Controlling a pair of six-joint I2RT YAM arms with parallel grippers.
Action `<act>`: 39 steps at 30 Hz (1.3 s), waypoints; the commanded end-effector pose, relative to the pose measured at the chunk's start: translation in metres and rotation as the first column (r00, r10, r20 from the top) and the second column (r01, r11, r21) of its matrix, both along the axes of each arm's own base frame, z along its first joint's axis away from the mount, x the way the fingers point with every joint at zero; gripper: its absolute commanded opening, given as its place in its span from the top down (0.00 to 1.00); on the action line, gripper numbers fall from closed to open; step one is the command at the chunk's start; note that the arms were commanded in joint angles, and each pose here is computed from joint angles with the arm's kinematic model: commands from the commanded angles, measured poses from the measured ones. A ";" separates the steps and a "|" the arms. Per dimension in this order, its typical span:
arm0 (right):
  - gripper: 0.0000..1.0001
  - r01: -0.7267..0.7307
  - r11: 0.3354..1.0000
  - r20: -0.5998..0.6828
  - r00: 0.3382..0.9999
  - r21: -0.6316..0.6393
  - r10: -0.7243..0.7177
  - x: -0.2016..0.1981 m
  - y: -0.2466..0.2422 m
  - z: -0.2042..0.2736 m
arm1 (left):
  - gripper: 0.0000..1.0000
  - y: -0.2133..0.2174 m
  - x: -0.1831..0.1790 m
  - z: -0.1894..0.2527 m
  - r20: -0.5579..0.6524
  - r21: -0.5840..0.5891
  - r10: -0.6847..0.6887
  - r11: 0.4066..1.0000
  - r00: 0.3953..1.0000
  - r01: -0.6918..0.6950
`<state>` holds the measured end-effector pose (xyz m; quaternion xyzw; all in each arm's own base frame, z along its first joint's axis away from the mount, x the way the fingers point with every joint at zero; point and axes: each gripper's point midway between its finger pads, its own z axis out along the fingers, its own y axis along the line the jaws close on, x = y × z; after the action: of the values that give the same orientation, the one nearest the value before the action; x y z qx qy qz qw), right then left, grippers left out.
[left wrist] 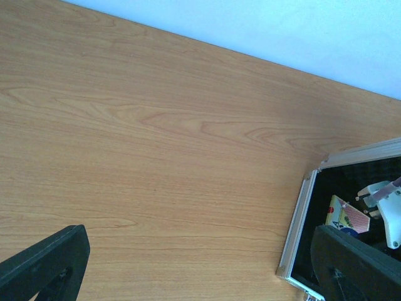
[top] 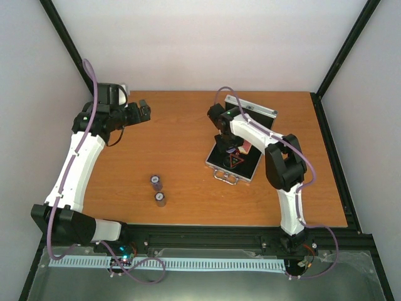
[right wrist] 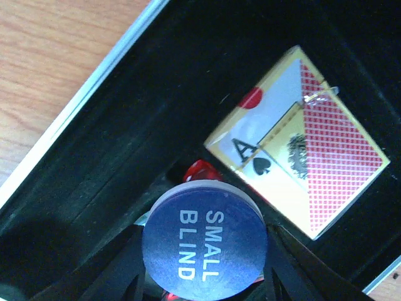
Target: Pack up texas hold em set
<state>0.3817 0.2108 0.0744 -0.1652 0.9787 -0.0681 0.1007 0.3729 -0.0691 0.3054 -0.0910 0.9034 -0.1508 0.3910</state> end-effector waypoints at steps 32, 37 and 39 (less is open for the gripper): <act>0.23 0.075 0.996 0.037 0.997 -0.047 -0.073 0.044 -0.063 -0.028 | 0.00 0.005 0.009 -0.013 -0.032 0.038 0.005 0.999 0.999 -0.004; 0.19 0.036 0.999 0.068 0.997 0.020 -0.037 0.045 -0.051 -0.005 | 0.00 0.005 0.006 -0.011 -0.025 0.035 0.002 0.999 1.000 -0.002; 0.18 0.013 0.999 0.075 0.997 0.029 -0.015 0.043 -0.046 0.005 | 0.00 0.004 0.004 -0.010 -0.024 0.031 0.001 1.000 1.000 0.000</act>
<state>0.4225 0.1590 0.0514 -0.1481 0.9792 -0.0806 0.1130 0.3808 -0.0675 0.2899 -0.0925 0.9122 -0.1376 0.3746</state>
